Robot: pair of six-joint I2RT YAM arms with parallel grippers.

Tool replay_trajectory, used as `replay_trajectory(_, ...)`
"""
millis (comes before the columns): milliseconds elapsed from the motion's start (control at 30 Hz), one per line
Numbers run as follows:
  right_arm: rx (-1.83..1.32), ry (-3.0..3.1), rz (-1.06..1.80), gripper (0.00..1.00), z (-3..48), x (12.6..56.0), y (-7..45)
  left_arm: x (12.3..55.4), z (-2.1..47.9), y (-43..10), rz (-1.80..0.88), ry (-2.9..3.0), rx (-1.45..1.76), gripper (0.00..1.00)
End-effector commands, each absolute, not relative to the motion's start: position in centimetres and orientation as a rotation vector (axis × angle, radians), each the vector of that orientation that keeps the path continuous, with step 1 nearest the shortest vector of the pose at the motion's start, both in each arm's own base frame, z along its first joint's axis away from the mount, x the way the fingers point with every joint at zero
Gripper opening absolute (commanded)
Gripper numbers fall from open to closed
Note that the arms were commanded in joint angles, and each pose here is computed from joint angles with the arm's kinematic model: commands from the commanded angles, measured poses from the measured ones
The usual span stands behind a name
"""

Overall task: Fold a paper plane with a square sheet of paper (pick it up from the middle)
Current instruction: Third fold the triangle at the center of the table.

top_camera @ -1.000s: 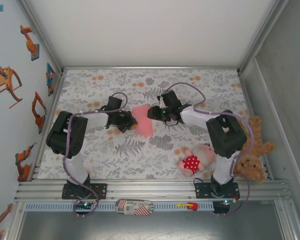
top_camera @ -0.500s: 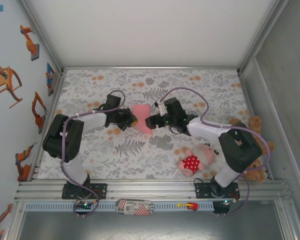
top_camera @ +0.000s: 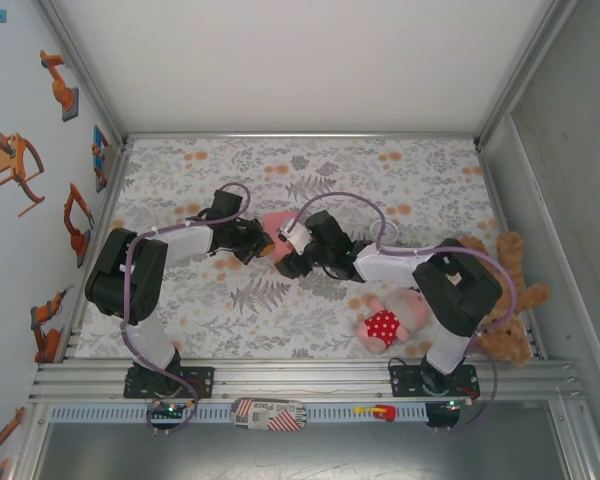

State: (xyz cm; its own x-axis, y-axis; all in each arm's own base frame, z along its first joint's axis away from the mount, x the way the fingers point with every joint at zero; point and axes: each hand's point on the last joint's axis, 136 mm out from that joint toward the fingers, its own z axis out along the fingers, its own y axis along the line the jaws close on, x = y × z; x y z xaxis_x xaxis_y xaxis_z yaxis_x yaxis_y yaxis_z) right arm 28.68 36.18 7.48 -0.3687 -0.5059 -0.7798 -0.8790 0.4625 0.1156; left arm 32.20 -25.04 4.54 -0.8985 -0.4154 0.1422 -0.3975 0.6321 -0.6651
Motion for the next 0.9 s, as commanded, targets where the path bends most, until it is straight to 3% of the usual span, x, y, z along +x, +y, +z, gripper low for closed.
replay_trajectory(0,-1.232,1.976,0.733,0.56,6.8,28.2,37.1,32.4,5.8,-25.4,-1.159,2.804,-0.699,0.02)
replay_trajectory(400,-1.295,1.933,0.625,0.61,4.9,27.8,36.5,32.3,5.9,-25.4,-1.151,2.812,-0.697,0.02)
replay_trajectory(867,-1.219,1.837,0.619,0.48,7.8,28.4,36.6,31.8,5.4,-25.4,-1.129,2.839,-0.695,0.03)
